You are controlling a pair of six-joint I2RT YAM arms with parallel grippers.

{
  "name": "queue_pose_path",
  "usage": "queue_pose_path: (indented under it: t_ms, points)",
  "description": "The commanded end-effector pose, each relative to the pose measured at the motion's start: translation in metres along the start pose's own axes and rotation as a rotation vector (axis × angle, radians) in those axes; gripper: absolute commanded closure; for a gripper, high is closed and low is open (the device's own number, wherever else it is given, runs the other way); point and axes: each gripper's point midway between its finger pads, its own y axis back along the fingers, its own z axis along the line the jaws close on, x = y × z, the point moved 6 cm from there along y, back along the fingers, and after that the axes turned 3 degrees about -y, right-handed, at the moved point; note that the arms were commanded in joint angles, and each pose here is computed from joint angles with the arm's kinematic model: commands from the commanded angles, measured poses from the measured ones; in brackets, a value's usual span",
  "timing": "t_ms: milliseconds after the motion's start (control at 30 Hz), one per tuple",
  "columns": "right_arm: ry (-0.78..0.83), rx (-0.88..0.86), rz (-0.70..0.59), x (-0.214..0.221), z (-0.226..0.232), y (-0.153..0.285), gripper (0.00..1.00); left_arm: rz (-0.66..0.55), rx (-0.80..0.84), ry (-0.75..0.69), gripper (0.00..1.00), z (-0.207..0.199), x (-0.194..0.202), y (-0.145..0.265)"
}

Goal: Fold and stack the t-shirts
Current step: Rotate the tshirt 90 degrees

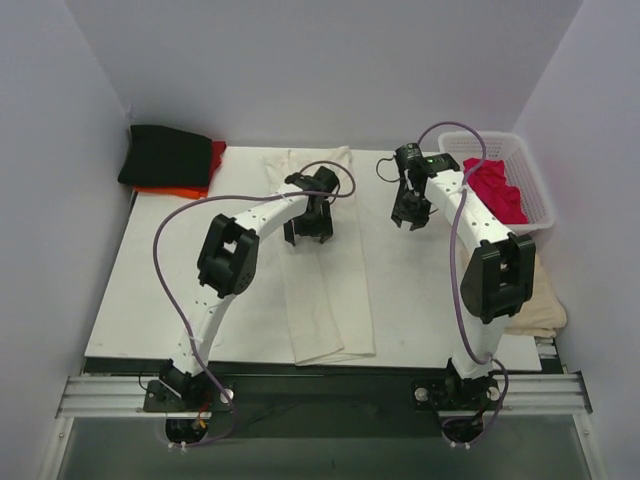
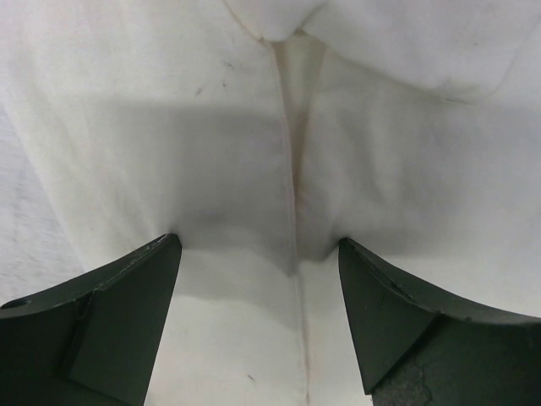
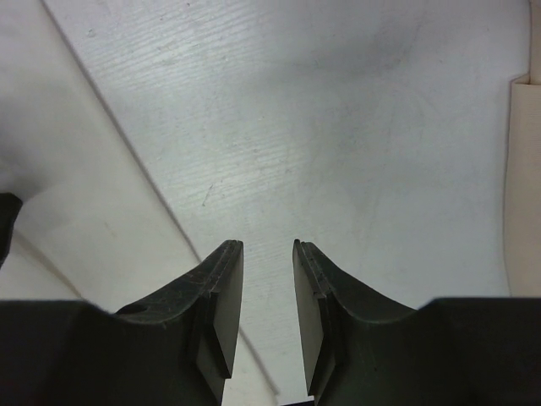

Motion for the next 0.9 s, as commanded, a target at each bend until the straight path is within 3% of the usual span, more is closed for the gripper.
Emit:
queue_pose_path:
  t_ms: [0,233,367,567,700,867]
  points:
    - [-0.007,-0.033,-0.022,-0.002,-0.005,0.017,0.69,0.055,-0.161,-0.02,0.14,0.042,-0.008,-0.03]
    - [-0.007,-0.05,0.003,-0.003,-0.001,0.012,0.69,0.037,-0.069,-0.073,0.13,0.041,-0.034,-0.043]
    - [0.0,-0.051,0.009,0.0,0.001,0.011,0.69,-0.007,-0.061,-0.077,0.13,0.044,-0.046,-0.029]
    - [0.069,-0.019,-0.042,0.008,0.005,0.019,0.68,-0.174,0.003,-0.023,0.13,0.059,-0.055,0.04]
    - [0.198,-0.004,-0.101,0.028,0.021,0.03,0.67,-0.24,0.017,-0.011,0.13,0.082,-0.042,0.088]
    - [0.276,-0.004,-0.047,0.067,0.029,0.022,0.65,-0.169,0.048,-0.017,0.13,0.101,0.006,0.099]
